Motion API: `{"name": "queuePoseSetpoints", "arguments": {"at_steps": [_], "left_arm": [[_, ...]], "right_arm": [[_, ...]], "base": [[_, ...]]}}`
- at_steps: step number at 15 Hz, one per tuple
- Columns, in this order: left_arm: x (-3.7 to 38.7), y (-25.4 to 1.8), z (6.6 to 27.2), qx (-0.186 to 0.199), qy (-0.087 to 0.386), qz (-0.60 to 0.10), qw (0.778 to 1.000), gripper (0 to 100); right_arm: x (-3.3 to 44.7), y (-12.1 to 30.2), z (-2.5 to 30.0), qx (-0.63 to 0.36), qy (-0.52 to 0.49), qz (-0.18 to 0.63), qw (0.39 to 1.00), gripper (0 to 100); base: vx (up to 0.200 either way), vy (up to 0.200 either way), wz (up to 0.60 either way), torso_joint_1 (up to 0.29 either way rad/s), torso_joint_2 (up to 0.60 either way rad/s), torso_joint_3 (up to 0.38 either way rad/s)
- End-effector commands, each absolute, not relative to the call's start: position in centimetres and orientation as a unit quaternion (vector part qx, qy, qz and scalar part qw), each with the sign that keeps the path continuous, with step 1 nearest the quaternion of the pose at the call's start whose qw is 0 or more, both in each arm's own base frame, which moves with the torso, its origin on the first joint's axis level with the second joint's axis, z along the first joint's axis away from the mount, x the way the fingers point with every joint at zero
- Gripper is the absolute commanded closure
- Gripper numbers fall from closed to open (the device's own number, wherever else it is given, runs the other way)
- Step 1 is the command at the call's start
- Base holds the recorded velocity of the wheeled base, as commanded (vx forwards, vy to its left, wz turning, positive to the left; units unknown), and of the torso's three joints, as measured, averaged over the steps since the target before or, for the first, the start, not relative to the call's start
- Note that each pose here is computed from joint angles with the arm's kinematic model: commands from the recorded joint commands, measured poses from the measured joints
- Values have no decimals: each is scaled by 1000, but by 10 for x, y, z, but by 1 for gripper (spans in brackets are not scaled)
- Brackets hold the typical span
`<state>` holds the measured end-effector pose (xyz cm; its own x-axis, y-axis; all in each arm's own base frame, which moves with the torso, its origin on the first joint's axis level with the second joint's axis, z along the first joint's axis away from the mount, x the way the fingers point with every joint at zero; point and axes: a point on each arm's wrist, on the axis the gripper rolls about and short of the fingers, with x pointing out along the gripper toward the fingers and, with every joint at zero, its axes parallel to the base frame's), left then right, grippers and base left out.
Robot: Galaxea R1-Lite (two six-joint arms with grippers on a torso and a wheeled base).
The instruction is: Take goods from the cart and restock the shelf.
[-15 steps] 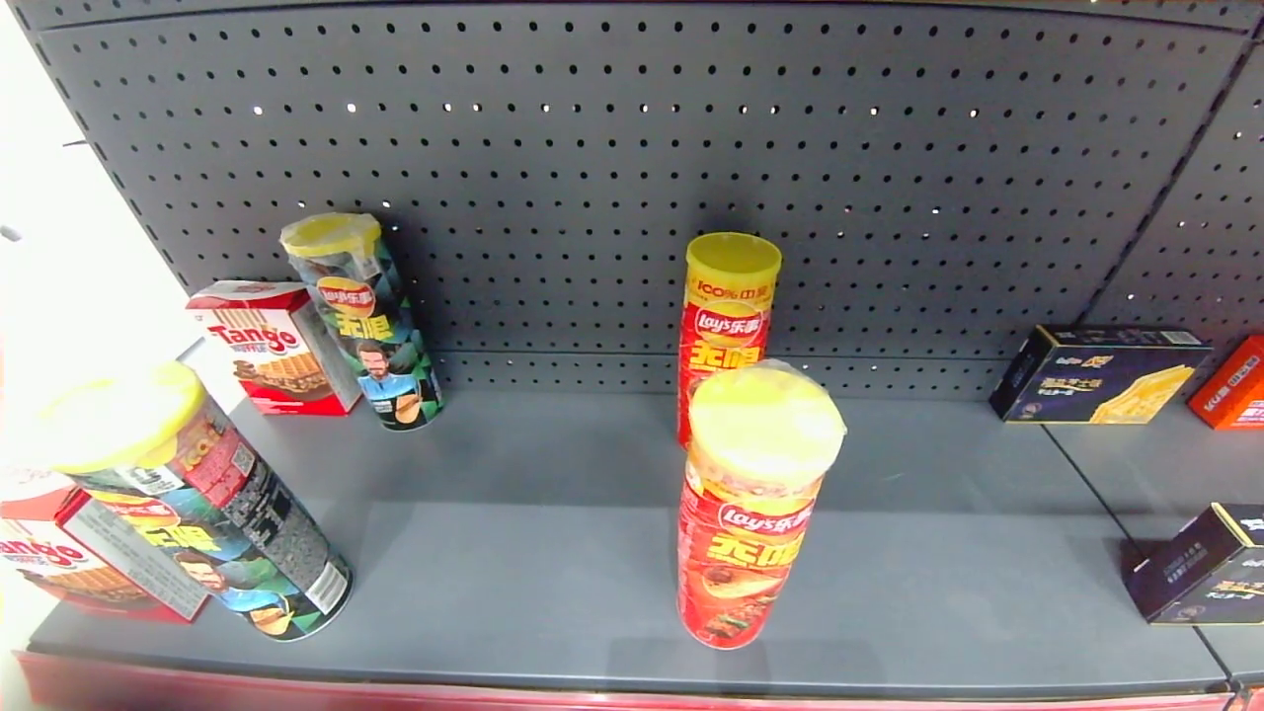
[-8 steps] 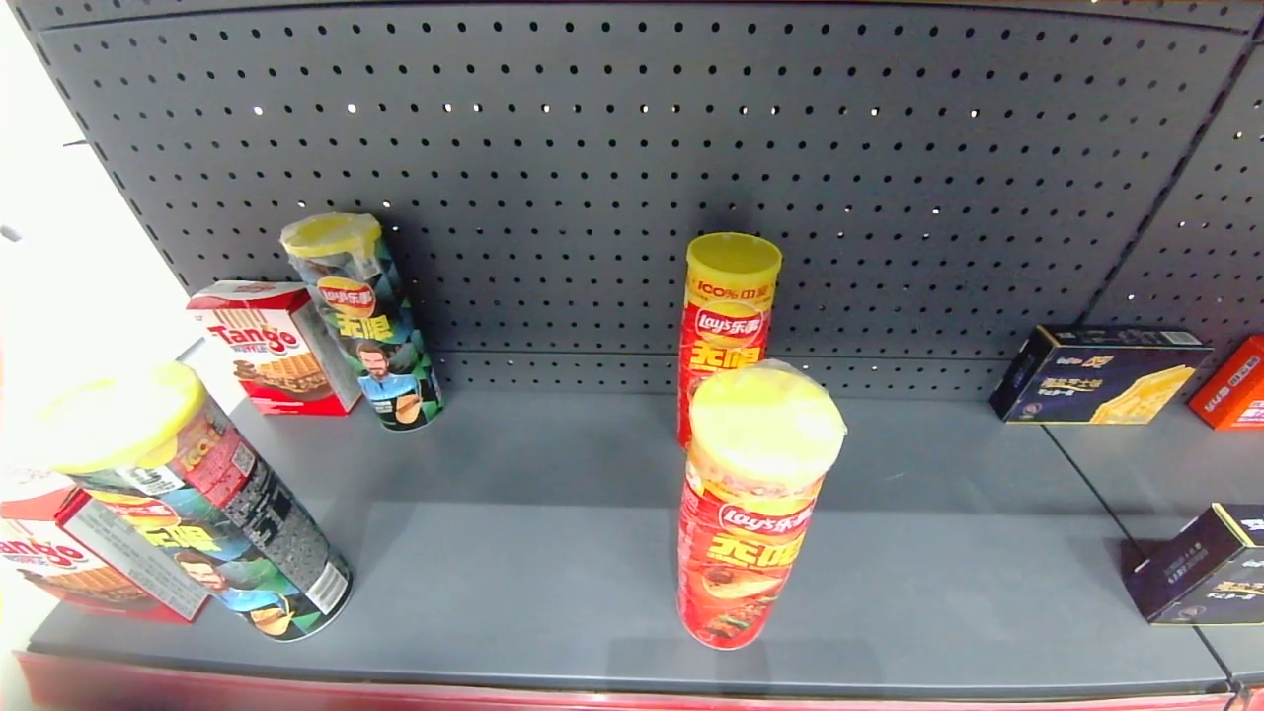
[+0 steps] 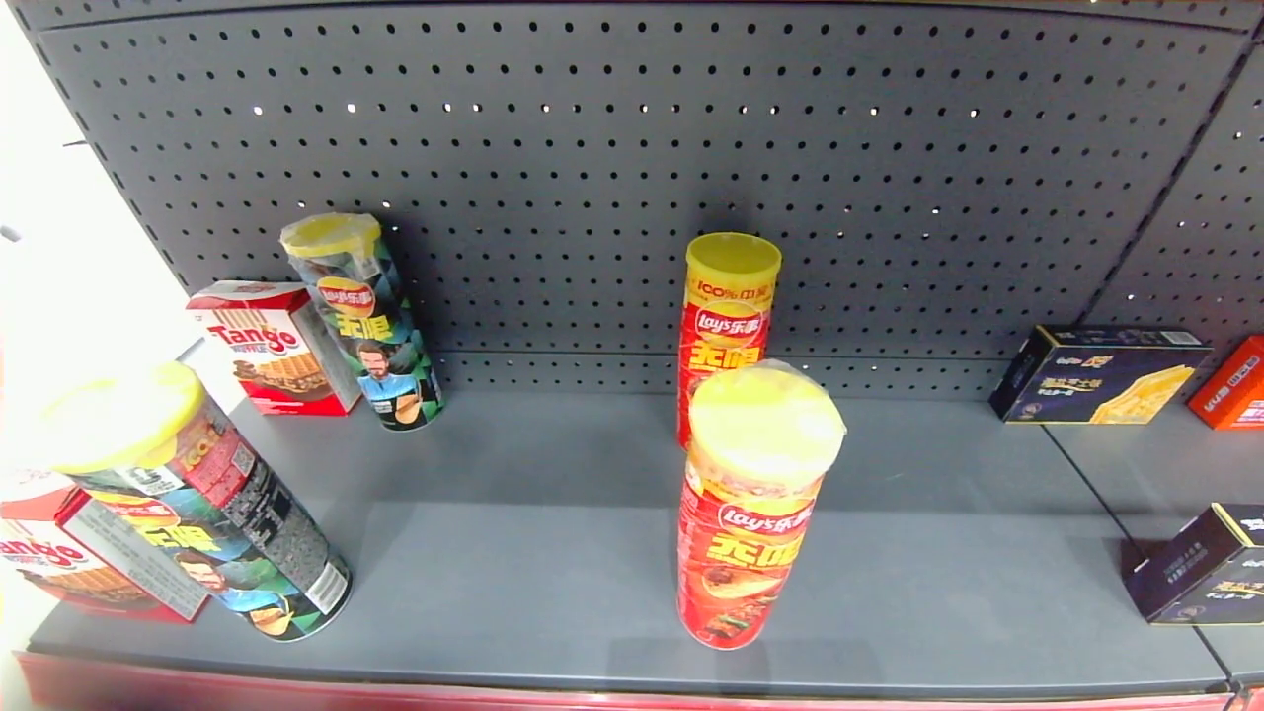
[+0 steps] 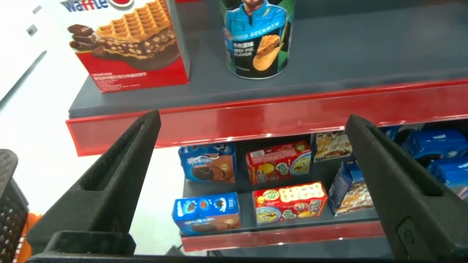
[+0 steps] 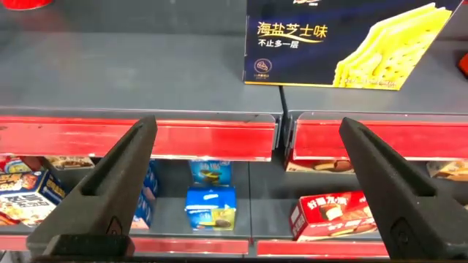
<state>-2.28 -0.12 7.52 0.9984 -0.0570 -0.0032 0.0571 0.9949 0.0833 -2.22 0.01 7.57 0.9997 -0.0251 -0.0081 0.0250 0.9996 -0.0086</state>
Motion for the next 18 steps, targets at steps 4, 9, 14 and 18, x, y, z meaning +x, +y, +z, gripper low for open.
{"name": "queuePoseSetpoints", "arguments": {"at_steps": [4,9,14,18], "left_arm": [[-23,-1,75,41,1,-14,999,0],[-23,-1,75,44,0,-17,999,0],[-23,-1,75,10,1,-16,1000,0],[-23,-1,75,11,0,-17,1000,0]], "right_arm": [[-22,0,76,-5,5,-13,1000,0],[-22,0,76,-4,5,-9,1000,0],[-22,0,76,-5,5,-9,1000,0],[-22,0,76,-5,5,-9,1000,0]], "base": [[0,0,0,0,0,0],[0,0,0,0,0,0],[0,-80,0,0,1,-1],[0,0,0,0,0,0]]}}
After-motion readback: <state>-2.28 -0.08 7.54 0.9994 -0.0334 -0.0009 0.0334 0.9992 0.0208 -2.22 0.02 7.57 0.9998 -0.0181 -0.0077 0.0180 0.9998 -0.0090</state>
